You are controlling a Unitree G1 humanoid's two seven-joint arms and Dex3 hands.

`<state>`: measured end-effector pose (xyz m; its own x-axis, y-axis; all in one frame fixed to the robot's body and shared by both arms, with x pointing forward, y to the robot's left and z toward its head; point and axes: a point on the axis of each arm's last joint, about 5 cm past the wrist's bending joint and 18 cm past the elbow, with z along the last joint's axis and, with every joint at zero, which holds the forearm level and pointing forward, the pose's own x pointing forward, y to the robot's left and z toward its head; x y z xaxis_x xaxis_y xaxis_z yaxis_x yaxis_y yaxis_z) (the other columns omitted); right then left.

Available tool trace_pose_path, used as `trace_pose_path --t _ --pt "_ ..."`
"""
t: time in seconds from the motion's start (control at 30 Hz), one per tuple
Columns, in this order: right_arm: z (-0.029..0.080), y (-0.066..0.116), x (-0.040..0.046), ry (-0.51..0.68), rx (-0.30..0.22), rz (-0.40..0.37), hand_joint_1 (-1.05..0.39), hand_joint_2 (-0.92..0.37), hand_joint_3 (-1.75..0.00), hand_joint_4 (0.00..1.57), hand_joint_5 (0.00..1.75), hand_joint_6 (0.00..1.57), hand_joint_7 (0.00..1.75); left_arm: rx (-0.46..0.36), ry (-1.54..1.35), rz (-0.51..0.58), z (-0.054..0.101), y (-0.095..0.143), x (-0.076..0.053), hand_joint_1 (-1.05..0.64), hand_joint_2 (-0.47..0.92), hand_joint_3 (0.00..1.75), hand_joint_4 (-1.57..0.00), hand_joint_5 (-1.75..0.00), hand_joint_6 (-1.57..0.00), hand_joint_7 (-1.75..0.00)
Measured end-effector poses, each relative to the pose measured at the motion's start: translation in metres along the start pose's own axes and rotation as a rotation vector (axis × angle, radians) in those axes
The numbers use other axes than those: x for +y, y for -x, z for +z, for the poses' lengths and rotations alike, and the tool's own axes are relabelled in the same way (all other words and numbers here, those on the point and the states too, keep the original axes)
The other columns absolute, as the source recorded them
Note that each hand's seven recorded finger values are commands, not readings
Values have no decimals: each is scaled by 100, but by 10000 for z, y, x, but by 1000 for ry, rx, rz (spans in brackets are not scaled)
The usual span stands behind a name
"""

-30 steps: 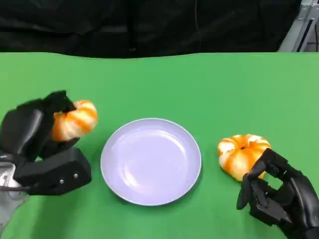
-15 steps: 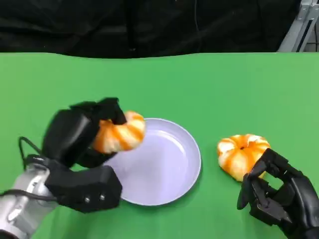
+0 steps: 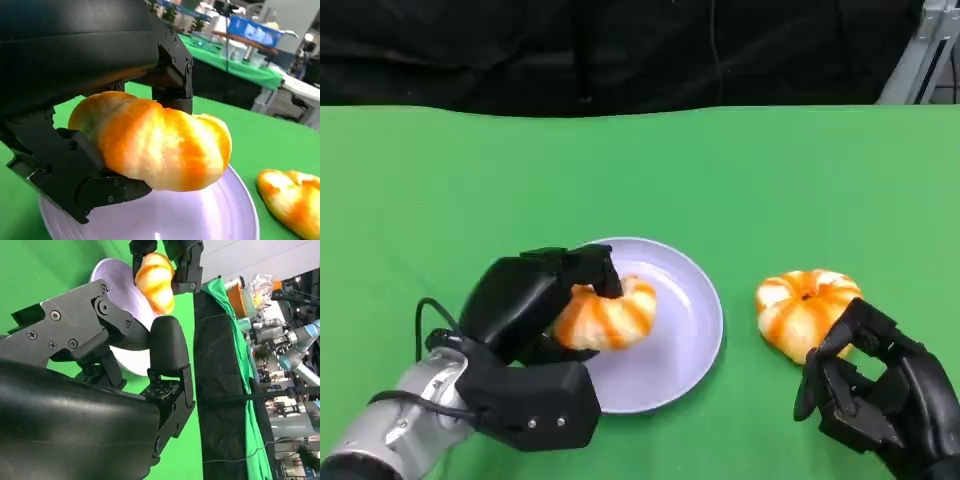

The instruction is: Grasp the bread from the table and place it into the plate.

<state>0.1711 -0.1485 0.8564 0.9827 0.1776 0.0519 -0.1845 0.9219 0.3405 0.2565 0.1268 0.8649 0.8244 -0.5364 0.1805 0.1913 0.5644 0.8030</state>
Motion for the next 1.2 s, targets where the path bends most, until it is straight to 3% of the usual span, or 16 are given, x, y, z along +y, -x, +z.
trace_pose_path --t 0.03,0.07,0.13,0.17,0.27,0.4,0.57,0.67,0.77,0.93,1.0,1.07,1.1,1.13,1.17,1.2 --pt "0 0 0 0 0 0 -14 -63 -103 84 175 64 166 -8 2 -12 -3 -7 -5 -12 87 40 -67 -127 -89 -64" --pt "0 0 0 1 0 0 -14 -63 -103 84 175 64 166 -18 4 -30 -5 -15 -4 -33 90 38 -62 -73 -81 -29" --pt "0 0 1 2 0 1 -14 -63 -103 84 175 64 166 -31 13 -89 -2 -28 19 -62 92 42 -47 -20 -61 -6" --pt "0 -1 3 2 0 1 -14 -63 -103 84 175 64 166 -31 23 -133 -6 -27 38 -71 92 45 -39 -11 -54 -3" --pt "-1 0 3 2 0 1 -14 -63 -103 84 175 64 166 -34 31 -228 -12 -27 99 -100 92 62 -5 -1 -24 0" --pt "-1 0 3 2 1 1 -14 -63 -103 84 175 63 165 -33 1 -284 -16 -21 173 -105 92 68 0 0 -7 0" --pt "-1 -1 3 1 0 1 -14 -64 -103 84 175 64 166 -6 -14 -323 -8 15 184 -105 92 67 0 0 -1 0" --pt "0 -1 3 2 0 1 -14 -63 -103 84 175 64 165 4 -11 -328 -11 45 190 -92 92 54 0 0 -11 -3" --pt "1 -1 3 -1 0 2 -14 -63 -102 84 175 65 165 14 62 -274 -5 112 212 -58 92 35 -19 -6 -32 -7" --pt "2 1 -2 2 -4 2 -15 -63 -102 84 175 65 165 20 375 -126 -9 286 273 -17 92 27 -59 -15 -69 -10" --pt "3 -2 -1 3 -4 3 -14 -63 -102 84 175 65 165 16 520 -84 -9 349 285 -4 91 37 -85 -27 -92 -16" --pt "3 -2 -3 3 -4 2 -14 -63 -102 85 175 65 164 14 688 -25 -3 411 285 3 76 75 -87 -75 -110 -25" --pt "4 -2 -4 3 -4 1 -14 -62 -102 85 175 65 164 15 763 -4 -2 452 280 5 70 93 -84 -108 -113 -44" --pt "5 -1 -8 3 -4 -2 -14 -62 -103 85 175 65 164 18 813 6 -3 483 274 5 66 107 -86 -136 -104 -89" --pt "6 -2 -9 3 -5 -3 -14 -63 -103 85 175 65 164 27 859 9 -2 517 271 6 65 118 -88 -159 -92 -131" --pt "6 -3 -9 3 -5 -3 -14 -63 -103 85 175 65 164 41 916 12 0 557 270 6 64 122 -89 -167 -87 -149"
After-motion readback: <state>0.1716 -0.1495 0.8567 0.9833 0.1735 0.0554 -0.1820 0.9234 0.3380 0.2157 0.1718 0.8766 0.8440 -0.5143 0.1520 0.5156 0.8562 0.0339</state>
